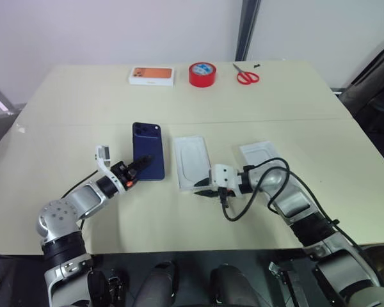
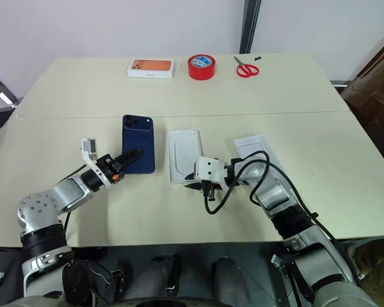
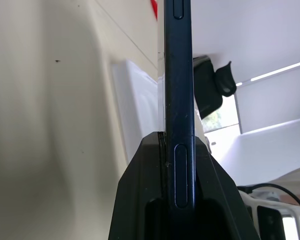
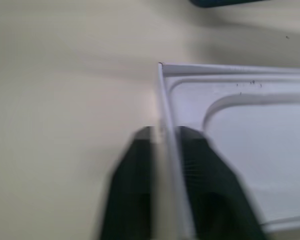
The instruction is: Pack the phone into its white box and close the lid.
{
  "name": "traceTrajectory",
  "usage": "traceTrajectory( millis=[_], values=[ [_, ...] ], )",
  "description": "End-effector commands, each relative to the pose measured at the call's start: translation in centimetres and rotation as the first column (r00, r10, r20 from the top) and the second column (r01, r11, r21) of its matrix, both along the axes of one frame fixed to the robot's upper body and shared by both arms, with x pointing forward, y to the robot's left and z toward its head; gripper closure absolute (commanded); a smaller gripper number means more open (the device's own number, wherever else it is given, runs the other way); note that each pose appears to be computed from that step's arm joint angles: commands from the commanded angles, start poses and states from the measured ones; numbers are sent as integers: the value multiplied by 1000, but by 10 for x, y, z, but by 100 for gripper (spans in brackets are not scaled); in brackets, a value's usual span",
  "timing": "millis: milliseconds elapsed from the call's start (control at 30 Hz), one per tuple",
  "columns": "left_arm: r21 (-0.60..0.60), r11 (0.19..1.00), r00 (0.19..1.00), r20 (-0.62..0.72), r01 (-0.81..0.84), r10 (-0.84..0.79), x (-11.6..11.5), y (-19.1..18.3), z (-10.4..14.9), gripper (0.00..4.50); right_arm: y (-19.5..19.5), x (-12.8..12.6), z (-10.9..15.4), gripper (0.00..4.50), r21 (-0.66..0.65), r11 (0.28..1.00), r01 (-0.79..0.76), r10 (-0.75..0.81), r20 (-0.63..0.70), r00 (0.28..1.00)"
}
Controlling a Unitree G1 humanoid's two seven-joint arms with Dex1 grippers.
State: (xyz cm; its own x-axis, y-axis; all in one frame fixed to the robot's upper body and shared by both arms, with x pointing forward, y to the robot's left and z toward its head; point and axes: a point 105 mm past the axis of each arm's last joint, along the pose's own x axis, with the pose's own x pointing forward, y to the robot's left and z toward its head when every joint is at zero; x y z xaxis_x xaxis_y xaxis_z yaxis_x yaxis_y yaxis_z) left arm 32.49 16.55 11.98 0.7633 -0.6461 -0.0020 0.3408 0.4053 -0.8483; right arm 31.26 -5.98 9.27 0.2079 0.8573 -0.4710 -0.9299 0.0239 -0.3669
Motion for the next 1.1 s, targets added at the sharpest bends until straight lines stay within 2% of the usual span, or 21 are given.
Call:
traceTrajectory(
  millis=[33,267,433,500,600,767,900,1067,1100],
  values=[
    [-23,1000,995,97,13,-11,-1,-6,24,450,9,-3,8,446,39,999,-14,15,-5,1000],
    [-35,999,993,115,6,-2,6,-18,32,450,33,-10,14,446,46,998,49,-48,-16,999],
    [-38,999,996,87,17,-14,4,-28,24,450,31,-10,10,446,3,996,85,-86,9,996],
    [-44,999,997,70,32,-29,1,-33,19,450,29,-9,10,446,7,994,108,-107,-33,994],
    [-39,998,998,55,42,-39,0,-40,13,450,26,-12,14,352,16,995,94,-94,-30,995],
    [-28,998,997,54,60,-58,0,-47,11,450,20,-16,32,95,64,995,74,-72,-27,997],
    [-16,997,996,46,79,-78,1,-54,8,450,-4,-10,43,95,73,990,121,-119,-31,992],
    [-41,995,996,-7,94,-94,3,-62,1,450,-37,8,39,95,35,972,234,-234,-3,972],
    [-6,994,994,-10,109,-109,1,-64,-2,450,-40,9,39,95,35,969,245,-245,-1,970]
  ],
)
